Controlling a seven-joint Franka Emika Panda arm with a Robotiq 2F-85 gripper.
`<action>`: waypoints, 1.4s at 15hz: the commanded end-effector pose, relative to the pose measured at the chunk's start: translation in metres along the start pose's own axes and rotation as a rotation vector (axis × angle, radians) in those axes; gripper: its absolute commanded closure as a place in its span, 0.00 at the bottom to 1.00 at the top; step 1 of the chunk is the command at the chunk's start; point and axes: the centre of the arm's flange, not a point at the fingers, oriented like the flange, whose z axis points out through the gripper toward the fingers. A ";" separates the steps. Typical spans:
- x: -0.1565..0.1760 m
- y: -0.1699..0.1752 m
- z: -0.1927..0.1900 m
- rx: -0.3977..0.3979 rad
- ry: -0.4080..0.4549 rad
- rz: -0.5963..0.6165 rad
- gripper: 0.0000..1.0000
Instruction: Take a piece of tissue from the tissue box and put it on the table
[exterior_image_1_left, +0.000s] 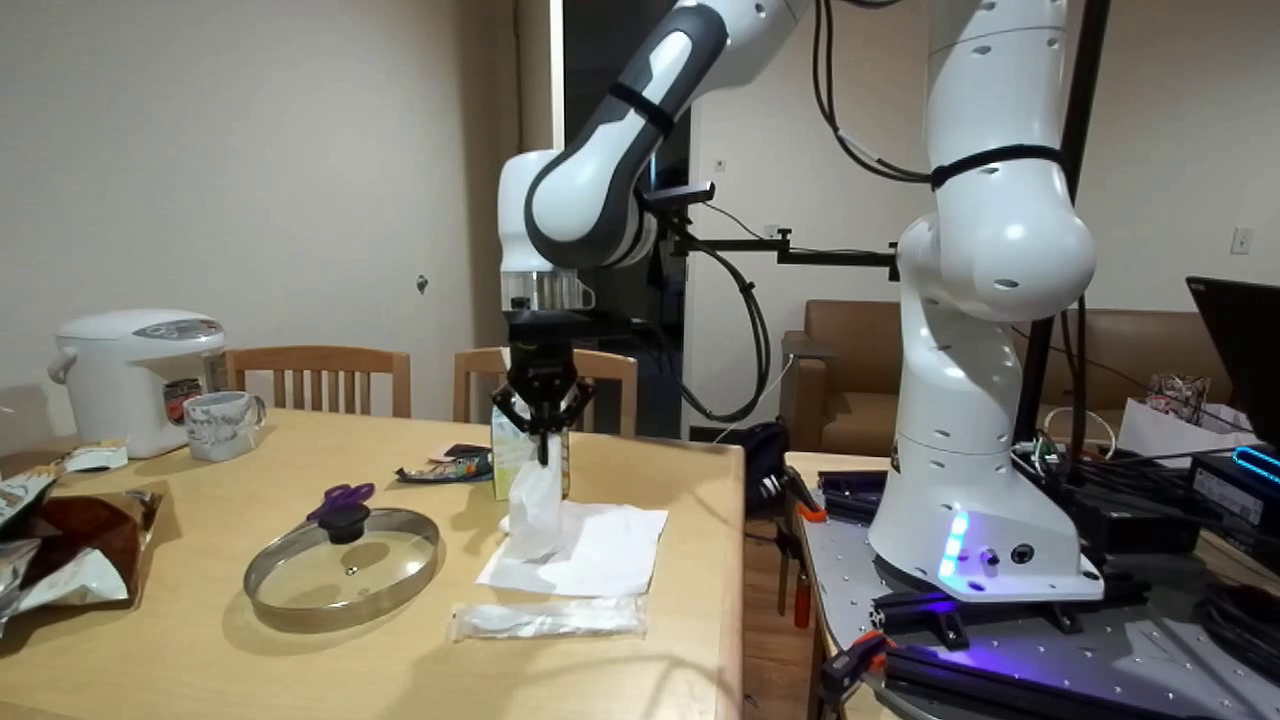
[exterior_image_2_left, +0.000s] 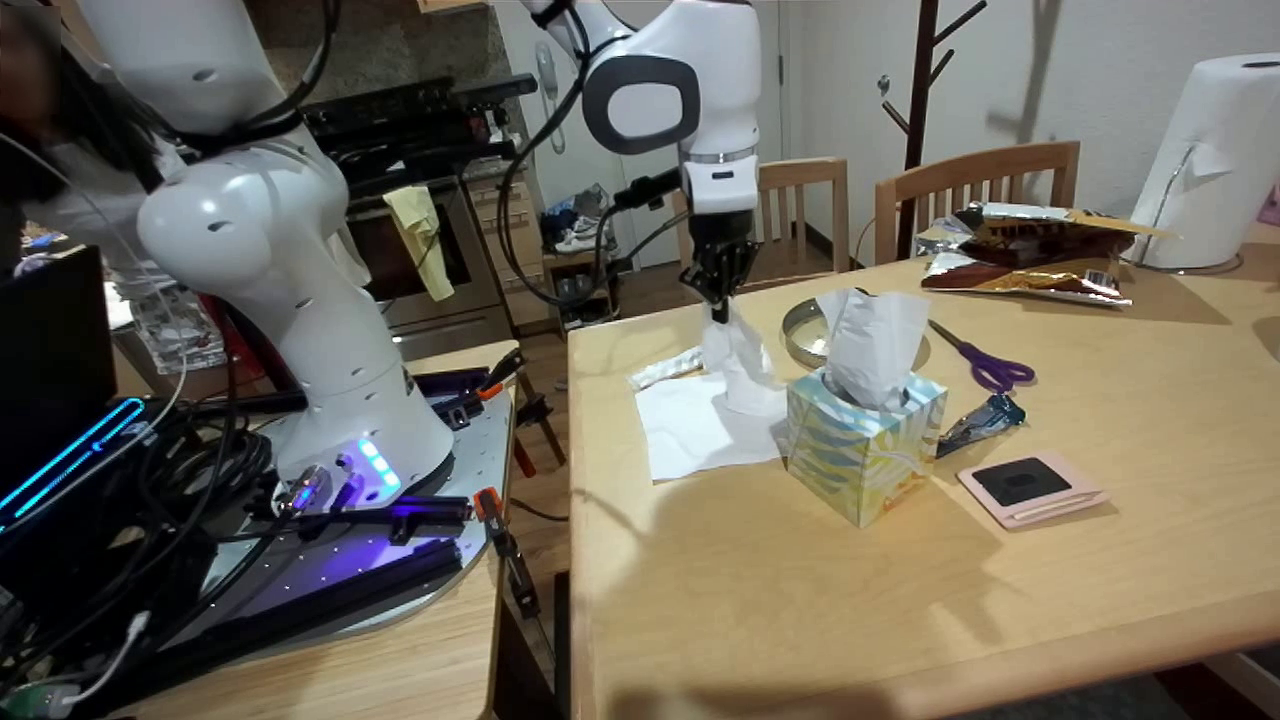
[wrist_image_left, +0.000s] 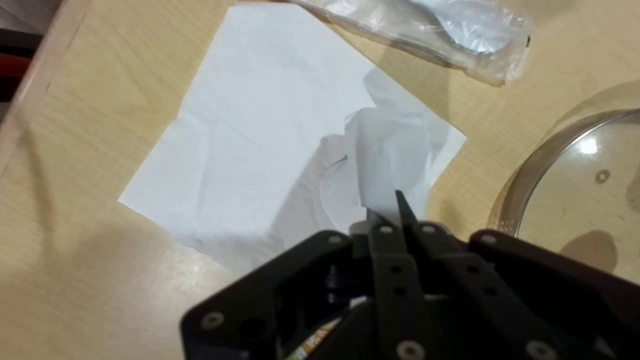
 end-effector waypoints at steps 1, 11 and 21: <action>0.001 0.011 0.006 -0.033 -0.053 -0.005 1.00; 0.005 0.021 0.001 -0.170 -0.058 -0.025 0.56; -0.005 0.031 0.006 -0.152 -0.077 -0.006 0.00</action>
